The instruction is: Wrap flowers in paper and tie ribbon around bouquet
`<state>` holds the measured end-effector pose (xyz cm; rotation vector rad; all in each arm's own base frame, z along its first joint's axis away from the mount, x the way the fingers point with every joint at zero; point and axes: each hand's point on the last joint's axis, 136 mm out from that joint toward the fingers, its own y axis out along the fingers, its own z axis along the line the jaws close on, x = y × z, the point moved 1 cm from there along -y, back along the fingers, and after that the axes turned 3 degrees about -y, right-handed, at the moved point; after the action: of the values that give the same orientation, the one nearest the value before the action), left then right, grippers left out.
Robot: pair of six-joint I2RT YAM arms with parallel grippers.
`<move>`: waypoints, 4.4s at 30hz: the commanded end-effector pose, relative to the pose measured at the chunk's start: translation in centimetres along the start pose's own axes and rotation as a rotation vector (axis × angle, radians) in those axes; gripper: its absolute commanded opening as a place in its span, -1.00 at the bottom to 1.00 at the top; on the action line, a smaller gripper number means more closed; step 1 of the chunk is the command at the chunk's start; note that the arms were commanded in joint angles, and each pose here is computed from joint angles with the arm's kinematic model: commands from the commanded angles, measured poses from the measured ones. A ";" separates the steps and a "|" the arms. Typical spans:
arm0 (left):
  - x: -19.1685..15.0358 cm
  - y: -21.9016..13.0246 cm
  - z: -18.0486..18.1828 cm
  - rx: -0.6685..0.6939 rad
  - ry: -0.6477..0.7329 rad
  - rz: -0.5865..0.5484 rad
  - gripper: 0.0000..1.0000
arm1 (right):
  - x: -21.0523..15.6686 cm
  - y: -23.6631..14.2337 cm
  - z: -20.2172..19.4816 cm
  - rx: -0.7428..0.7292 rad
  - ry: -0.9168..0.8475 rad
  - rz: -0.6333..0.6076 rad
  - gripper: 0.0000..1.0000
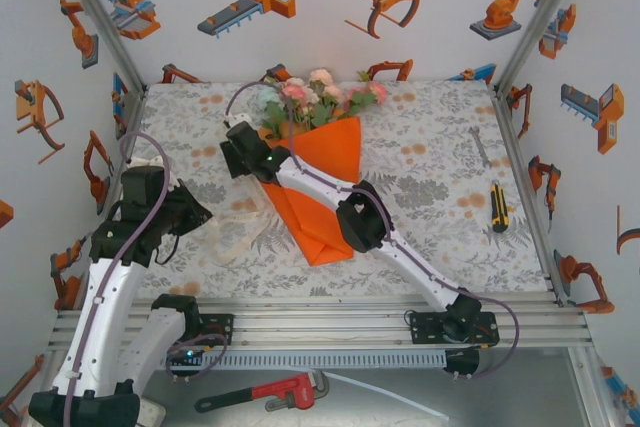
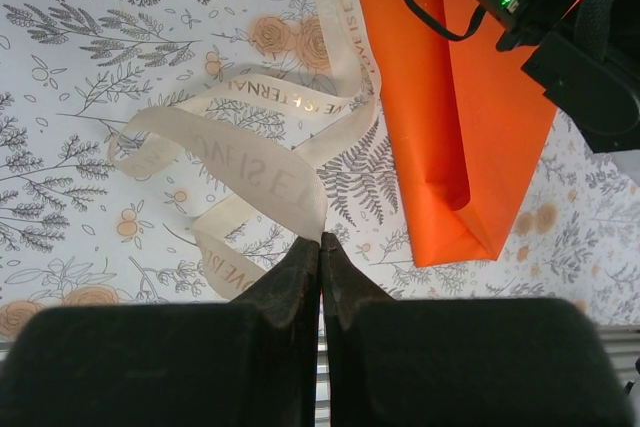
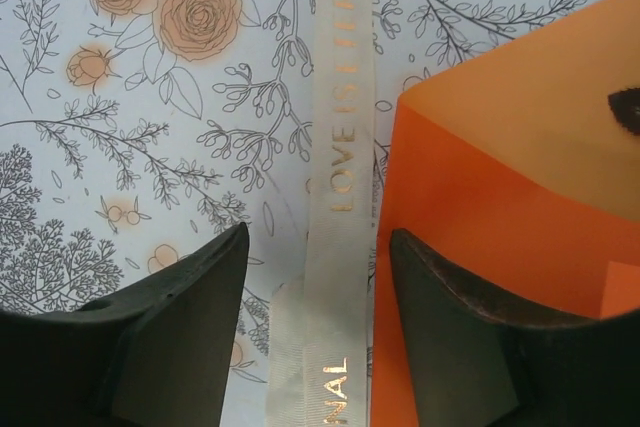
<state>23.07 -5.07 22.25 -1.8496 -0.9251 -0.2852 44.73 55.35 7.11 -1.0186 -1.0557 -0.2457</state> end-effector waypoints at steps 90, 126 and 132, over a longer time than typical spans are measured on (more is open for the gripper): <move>8.2 16.1 -0.6 0.110 -0.148 -0.044 -0.01 | 2.1 -14.6 0.0 0.104 0.103 0.062 -0.41; 4.7 7.2 -39.8 -0.676 0.268 0.036 -1.00 | -0.2 -47.0 -20.9 -0.608 0.407 -0.390 -0.08; -8.0 8.3 -52.2 -0.884 0.336 0.155 -0.80 | -7.4 -58.3 -28.1 -0.931 0.596 -0.498 -0.02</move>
<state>32.45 -50.17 45.48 -2.5630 -0.5504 -1.1721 25.03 4.55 33.93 -1.1710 -0.7191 -1.3258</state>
